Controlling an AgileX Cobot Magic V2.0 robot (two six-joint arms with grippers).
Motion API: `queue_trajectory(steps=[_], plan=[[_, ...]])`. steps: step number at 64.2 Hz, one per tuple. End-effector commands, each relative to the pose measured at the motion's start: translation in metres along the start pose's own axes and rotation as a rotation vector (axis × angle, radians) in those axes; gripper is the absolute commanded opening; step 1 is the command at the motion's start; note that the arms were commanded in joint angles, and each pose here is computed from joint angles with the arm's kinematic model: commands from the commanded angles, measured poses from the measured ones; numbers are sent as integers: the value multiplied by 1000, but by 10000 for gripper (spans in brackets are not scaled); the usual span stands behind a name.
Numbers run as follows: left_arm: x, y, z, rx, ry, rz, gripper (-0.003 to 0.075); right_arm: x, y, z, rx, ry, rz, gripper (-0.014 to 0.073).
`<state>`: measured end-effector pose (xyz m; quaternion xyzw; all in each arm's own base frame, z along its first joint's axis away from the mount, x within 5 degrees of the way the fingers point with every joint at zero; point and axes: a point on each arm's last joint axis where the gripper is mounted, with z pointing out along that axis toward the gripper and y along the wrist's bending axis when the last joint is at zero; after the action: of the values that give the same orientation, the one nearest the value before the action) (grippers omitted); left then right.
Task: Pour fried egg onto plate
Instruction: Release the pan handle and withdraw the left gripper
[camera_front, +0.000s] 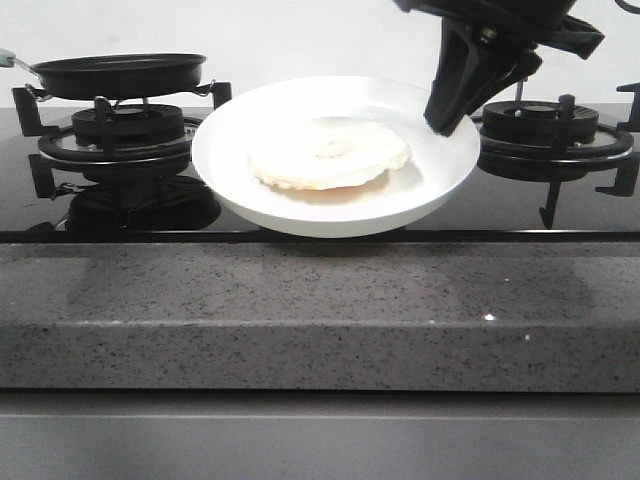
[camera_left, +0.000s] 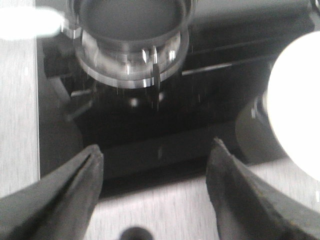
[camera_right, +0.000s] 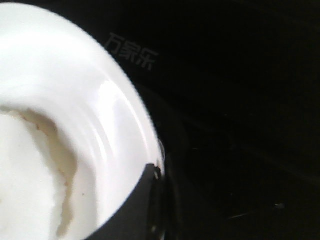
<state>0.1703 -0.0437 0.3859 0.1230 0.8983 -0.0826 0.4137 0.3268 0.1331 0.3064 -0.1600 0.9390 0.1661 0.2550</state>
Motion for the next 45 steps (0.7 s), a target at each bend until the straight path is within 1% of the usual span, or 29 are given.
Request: queue_trajectory(steps=[1,8,15,45], plan=[[7,-3,-16,1,-109,-8,440,-11,7,-25,-12,-118,-5,-68],[22,-4,-22,0,-119,-8,440,-11,7,-25,-12,-118,-5,-68],[30,-5,-28,0,-134,-6,440,-11,7,-25,-12,-118,-5,-68],[32,-5,-32,0,-148,-5,440,-14,8,-28,-13,-133,-8,-68]])
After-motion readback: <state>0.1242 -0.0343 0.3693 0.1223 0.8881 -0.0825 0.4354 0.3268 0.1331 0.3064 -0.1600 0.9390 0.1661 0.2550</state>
